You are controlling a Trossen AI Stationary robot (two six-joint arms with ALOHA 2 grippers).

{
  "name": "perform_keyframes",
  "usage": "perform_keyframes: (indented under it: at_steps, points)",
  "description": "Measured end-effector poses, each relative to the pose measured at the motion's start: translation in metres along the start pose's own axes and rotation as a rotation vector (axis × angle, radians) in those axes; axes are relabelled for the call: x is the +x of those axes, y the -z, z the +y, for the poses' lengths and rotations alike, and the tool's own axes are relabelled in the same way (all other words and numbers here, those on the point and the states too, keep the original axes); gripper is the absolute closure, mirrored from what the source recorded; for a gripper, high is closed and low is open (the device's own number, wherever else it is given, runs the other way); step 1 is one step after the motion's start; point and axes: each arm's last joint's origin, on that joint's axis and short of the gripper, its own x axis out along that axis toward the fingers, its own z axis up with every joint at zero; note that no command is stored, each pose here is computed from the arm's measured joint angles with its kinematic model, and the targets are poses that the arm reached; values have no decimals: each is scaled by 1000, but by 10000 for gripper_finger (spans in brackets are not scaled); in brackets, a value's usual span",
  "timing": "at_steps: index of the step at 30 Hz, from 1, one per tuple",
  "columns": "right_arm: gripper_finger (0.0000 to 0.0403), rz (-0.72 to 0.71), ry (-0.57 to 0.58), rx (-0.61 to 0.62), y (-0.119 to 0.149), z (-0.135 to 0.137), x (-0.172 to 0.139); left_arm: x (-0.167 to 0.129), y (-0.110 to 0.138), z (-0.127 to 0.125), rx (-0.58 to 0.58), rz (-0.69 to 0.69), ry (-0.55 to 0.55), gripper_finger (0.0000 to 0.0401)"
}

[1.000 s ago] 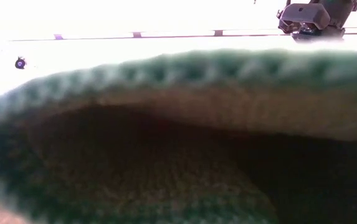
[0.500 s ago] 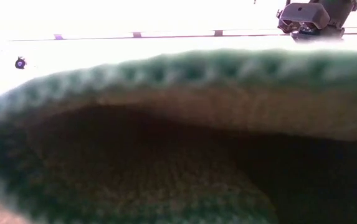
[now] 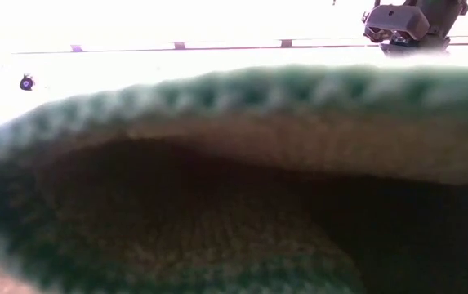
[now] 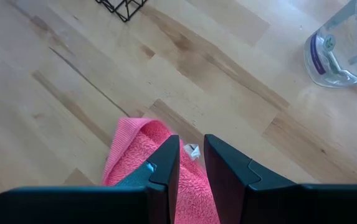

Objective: Sort microfiber towel by color & place in baskets
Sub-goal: Put the green microfiber cloth into the left wire basket

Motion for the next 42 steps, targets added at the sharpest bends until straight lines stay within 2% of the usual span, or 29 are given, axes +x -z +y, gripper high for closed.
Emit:
perform_keyframes:
  at_steps: [2,8,17,23,28,35,42]
  points:
    - [335,0,0,0,0,0,0,-19,-7,2,9,-121,30,399]
    - [335,1,2,-3,0,0,1,-69,-28,7,139,-447,121,399]
    - [335,10,17,-11,4,-2,5,-105,-43,21,299,-596,135,399]
    - [335,28,45,-27,10,-6,12,-113,-55,41,324,-777,-13,399]
    - [335,61,44,-37,14,-8,16,-126,-70,68,278,-873,-113,399]
    - [335,67,39,-84,14,-8,16,-139,-87,114,174,-915,-237,399]
    - [335,66,36,-96,14,-7,16,-133,-93,157,58,-900,-422,399]
